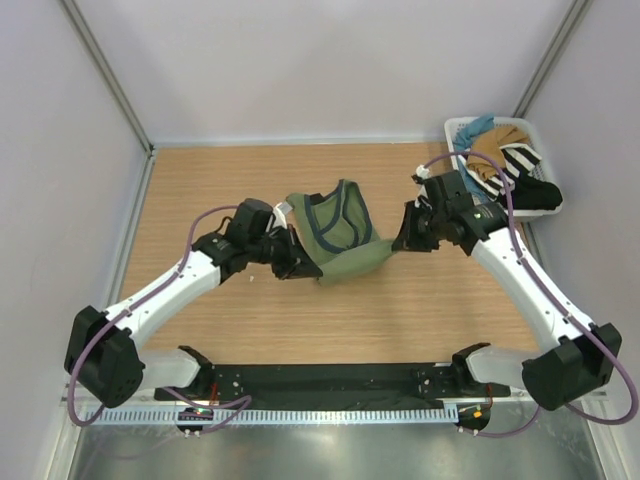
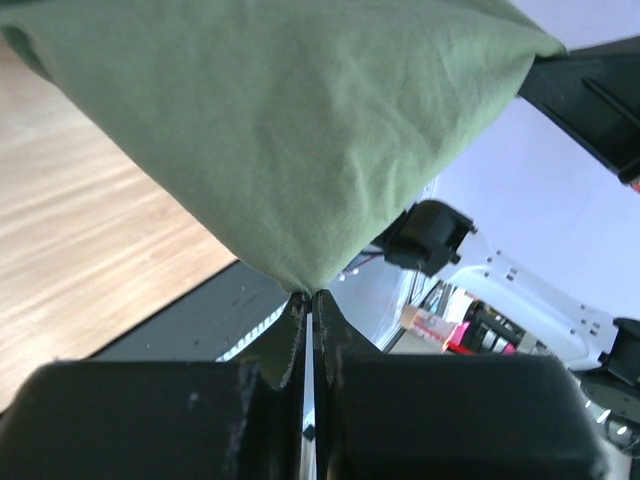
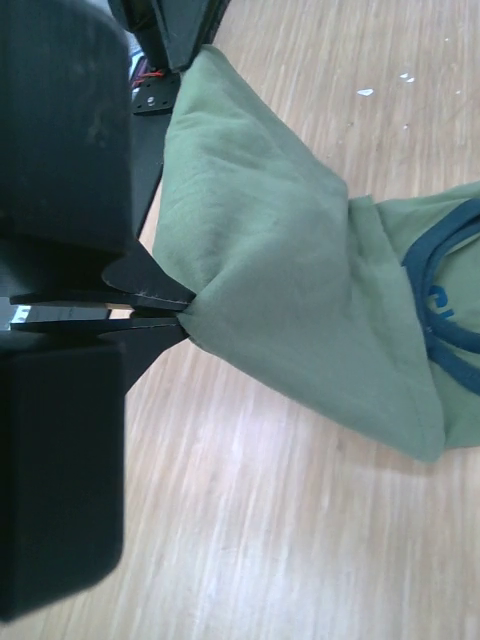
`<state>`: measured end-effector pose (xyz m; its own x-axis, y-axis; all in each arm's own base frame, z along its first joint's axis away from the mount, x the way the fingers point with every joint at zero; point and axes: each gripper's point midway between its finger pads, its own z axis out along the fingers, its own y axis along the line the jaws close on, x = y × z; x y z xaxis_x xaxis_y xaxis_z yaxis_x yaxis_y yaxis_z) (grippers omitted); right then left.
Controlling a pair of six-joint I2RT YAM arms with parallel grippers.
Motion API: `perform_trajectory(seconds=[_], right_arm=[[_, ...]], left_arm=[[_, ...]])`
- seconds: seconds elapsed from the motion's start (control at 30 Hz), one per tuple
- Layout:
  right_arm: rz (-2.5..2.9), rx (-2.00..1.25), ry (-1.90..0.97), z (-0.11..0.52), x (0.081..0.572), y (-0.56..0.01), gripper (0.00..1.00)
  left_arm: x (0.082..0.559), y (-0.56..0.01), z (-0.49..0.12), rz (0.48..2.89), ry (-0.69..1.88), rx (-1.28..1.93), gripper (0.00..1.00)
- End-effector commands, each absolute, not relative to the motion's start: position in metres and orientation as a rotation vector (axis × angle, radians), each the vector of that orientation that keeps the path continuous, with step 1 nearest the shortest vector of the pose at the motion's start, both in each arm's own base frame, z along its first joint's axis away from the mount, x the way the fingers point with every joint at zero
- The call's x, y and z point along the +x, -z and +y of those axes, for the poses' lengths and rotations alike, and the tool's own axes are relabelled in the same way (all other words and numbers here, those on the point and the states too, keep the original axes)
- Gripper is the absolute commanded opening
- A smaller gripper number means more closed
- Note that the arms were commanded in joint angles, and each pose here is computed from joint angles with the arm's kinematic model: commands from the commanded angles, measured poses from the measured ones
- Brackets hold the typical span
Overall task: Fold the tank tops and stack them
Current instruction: Fold the tank top
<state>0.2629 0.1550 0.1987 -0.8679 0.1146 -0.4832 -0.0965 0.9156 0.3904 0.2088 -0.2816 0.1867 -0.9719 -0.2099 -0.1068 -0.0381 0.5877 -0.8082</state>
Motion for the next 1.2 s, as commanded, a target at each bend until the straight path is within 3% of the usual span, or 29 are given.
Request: perform_trajectory(seconds=[0.0, 0.57, 0.87, 1.17], right_arm=[[2.539, 0.020, -0.597, 0.151, 0.238, -0.206, 0.02], [2.479, 0.039, -0.698, 0.138, 0.174, -0.222, 0.02], [2.398, 0.062, -0.596, 0.130, 0.201, -0.254, 0.01], [2.426, 0.059, -0.543, 0.137, 0.234, -0.251, 0.01]], left_arm=[[0.194, -0.207, -0.290, 2.552, 1.352, -0.176, 0.00], [0.120, -0.222, -0.303, 2.493, 1.391, -0.105, 0.00], [0.123, -0.246, -0.303, 2.447, 1.373, -0.102, 0.00], [0.141, -0.253, -0.308, 2.465, 1.390, -0.122, 0.00]])
